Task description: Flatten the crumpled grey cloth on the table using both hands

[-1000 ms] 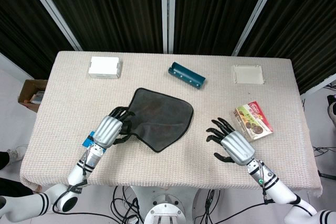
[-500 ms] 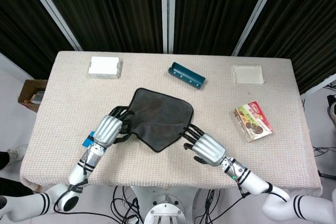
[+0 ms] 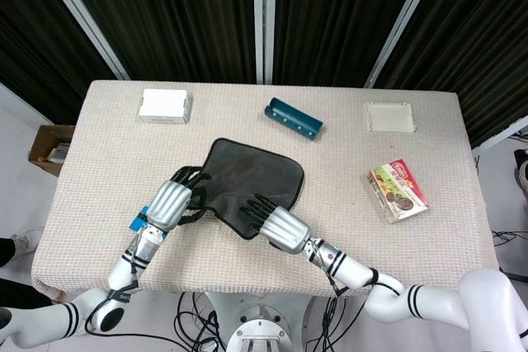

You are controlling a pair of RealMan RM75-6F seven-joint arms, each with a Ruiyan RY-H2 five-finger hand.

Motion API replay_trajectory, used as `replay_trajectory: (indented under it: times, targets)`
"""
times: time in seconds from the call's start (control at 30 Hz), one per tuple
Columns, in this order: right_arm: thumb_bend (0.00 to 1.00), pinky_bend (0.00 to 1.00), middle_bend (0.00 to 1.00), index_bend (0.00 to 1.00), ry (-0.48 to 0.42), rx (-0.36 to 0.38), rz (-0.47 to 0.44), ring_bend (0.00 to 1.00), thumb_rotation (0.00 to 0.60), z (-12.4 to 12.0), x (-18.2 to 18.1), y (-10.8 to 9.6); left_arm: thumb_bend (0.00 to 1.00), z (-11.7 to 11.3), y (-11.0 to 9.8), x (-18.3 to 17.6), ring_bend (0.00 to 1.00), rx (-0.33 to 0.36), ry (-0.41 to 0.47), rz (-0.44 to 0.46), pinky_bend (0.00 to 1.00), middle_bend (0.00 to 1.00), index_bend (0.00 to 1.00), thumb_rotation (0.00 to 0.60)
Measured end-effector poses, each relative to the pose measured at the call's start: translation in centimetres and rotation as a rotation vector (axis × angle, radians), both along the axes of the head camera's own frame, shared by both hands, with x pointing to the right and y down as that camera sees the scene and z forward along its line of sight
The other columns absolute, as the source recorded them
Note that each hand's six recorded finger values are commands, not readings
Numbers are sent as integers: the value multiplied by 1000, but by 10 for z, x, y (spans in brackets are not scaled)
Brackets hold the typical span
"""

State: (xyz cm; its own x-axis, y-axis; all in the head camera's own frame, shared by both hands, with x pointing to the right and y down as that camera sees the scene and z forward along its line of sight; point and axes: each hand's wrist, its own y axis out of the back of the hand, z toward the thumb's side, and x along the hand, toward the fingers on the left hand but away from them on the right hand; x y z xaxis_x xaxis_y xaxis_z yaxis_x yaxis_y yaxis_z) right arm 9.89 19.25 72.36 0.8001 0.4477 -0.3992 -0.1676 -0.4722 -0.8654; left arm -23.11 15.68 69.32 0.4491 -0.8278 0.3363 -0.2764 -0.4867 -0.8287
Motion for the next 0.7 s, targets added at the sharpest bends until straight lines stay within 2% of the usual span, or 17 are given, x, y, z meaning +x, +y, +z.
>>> replay_trajectory:
  times: [0.27,0.7]
  targets:
    - [189,0,59,364,6,16,-24,0,600,10,-20,1,513,-1,0,-4,154,-1,-3,-2,163,253,651,600]
    - [251,0,96,380,3,23,8,0,600,20,-31,-10,513,-1,-1,-5,154,0,4,-12,163,252,651,600]
